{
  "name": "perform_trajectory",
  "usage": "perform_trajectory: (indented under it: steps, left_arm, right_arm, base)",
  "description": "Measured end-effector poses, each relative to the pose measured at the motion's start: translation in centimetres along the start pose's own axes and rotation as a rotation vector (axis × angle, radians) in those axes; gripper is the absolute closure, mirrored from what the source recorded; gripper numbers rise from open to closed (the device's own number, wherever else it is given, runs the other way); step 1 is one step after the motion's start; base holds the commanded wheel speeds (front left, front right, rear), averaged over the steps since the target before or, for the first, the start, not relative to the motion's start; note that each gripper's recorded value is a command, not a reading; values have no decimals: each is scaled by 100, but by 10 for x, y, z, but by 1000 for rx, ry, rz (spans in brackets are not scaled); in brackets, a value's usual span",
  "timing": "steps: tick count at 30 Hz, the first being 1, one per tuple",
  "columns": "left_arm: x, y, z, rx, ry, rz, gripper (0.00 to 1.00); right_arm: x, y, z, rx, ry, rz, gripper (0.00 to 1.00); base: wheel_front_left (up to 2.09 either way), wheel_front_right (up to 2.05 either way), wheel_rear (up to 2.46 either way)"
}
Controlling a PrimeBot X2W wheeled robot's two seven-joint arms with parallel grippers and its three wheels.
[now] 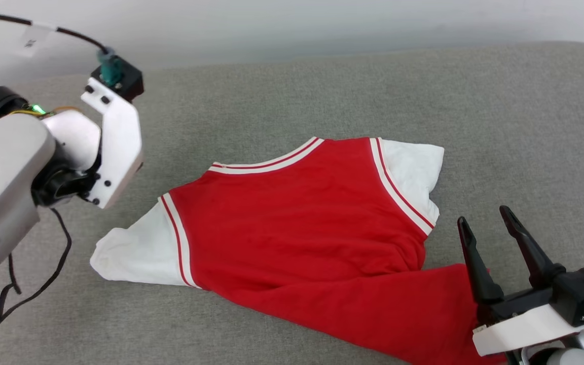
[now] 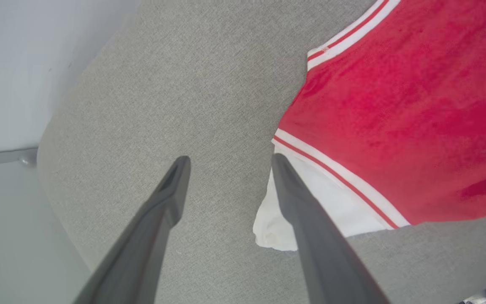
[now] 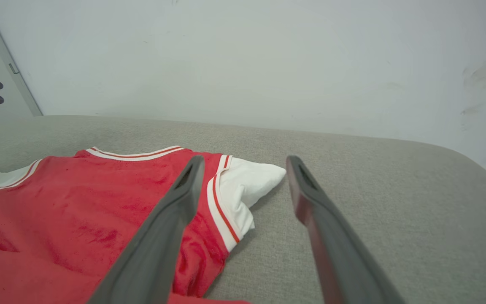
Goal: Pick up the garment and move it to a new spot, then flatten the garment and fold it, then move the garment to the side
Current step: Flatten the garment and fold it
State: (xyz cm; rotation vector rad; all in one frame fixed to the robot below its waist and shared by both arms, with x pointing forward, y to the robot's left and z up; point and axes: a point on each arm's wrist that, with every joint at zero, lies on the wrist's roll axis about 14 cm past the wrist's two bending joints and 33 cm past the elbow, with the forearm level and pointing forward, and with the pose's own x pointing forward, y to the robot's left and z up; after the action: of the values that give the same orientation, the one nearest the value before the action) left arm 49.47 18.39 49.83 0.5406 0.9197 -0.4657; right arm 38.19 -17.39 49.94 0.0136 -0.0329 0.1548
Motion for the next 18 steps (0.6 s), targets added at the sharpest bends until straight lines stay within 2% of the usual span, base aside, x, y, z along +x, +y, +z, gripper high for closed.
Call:
perform_trajectory:
  steps: [6,18]
  left_arm:
    - [24,-24,20,86,63,-71,0]
    - [85,-73,2,189,264,-222,0]
  right_arm:
    - [8,-6,-3,-6,5,-13,0]
    - [16,-22,-20,-14,40,-58,0]
  base:
    - [0,0,0]
    - [0,0,0]
